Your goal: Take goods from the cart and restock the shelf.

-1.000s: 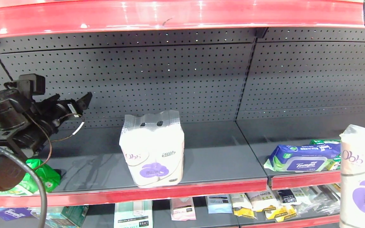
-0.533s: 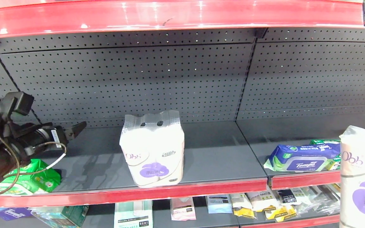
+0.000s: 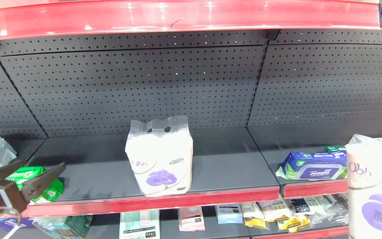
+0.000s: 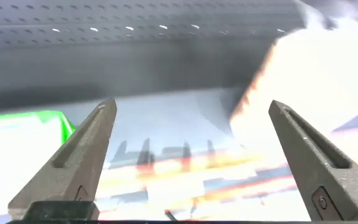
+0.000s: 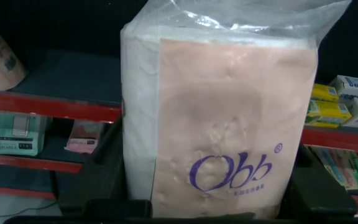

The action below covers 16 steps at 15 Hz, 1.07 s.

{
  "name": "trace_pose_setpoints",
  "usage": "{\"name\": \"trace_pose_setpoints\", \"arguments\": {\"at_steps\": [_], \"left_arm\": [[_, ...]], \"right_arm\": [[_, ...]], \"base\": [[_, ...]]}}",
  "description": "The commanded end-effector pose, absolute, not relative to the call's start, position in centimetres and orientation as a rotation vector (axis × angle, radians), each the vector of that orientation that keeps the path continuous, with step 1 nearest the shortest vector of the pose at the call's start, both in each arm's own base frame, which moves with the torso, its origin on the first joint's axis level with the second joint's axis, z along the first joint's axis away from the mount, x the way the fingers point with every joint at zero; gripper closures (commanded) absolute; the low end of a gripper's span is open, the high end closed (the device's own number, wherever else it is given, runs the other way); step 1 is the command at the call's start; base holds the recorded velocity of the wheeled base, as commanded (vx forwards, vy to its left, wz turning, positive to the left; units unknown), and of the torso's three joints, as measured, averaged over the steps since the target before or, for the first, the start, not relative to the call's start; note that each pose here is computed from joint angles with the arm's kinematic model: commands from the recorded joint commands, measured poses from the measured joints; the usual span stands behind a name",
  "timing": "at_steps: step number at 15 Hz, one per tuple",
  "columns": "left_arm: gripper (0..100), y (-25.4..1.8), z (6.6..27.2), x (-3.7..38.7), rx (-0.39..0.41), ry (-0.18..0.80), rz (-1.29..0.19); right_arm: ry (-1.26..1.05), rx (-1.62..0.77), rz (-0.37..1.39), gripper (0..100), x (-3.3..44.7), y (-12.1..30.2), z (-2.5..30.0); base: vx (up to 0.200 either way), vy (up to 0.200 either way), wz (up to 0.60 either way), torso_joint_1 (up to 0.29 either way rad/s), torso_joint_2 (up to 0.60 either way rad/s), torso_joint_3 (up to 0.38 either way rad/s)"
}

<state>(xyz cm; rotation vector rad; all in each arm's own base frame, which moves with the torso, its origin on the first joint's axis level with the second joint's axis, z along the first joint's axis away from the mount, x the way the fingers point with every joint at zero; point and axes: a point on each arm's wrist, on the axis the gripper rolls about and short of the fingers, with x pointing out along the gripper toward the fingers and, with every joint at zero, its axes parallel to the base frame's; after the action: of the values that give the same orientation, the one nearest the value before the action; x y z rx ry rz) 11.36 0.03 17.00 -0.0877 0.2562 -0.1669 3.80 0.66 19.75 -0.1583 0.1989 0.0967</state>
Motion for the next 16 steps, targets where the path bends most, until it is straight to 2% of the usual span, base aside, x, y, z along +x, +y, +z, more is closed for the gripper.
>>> {"name": "trace_pose_setpoints", "arguments": {"at_steps": [1,4,7,10,11,13,16], "left_arm": [[0,-0.5,17.7,4.8,-0.074,0.127,-0.260],[0,-0.7,15.9,-0.7,-0.045,0.115,-0.293],[0,-0.6,15.0,-5.2,-0.024,0.181,-0.334],[0,-0.5,13.9,-6.2,-0.010,0.150,-0.368],[0,-0.4,13.5,-6.2,0.030,0.155,-0.376],[0,-0.4,13.3,-6.0,0.029,0.166,-0.364],[0,-0.1,11.0,-4.8,0.045,0.231,-0.187]], "right_arm": [[0.213,-0.158,0.098,100,3.9,0.7,19.4],[0.241,-0.166,0.103,100,3.6,0.6,18.0],[0.246,-0.168,0.106,100,3.6,0.6,17.8],[0.249,-0.164,0.123,100,3.7,0.7,17.8],[0.248,-0.163,0.129,100,3.7,0.7,17.8],[0.249,-0.165,0.129,100,3.7,0.7,17.8],[0.236,-0.162,0.127,100,3.6,0.7,18.0]], "base": [[0.000,0.000,0.00,0.000,0.00,0.000],[0.000,0.000,0.00,0.000,0.00,0.000],[0.000,0.000,0.00,0.000,0.00,0.000],[0.000,0.000,0.00,0.000,0.00,0.000],[0.000,0.000,0.00,0.000,0.00,0.000],[0.000,0.000,0.00,0.000,0.00,0.000],[0.000,0.000,0.00,0.000,0.00,0.000]]}}
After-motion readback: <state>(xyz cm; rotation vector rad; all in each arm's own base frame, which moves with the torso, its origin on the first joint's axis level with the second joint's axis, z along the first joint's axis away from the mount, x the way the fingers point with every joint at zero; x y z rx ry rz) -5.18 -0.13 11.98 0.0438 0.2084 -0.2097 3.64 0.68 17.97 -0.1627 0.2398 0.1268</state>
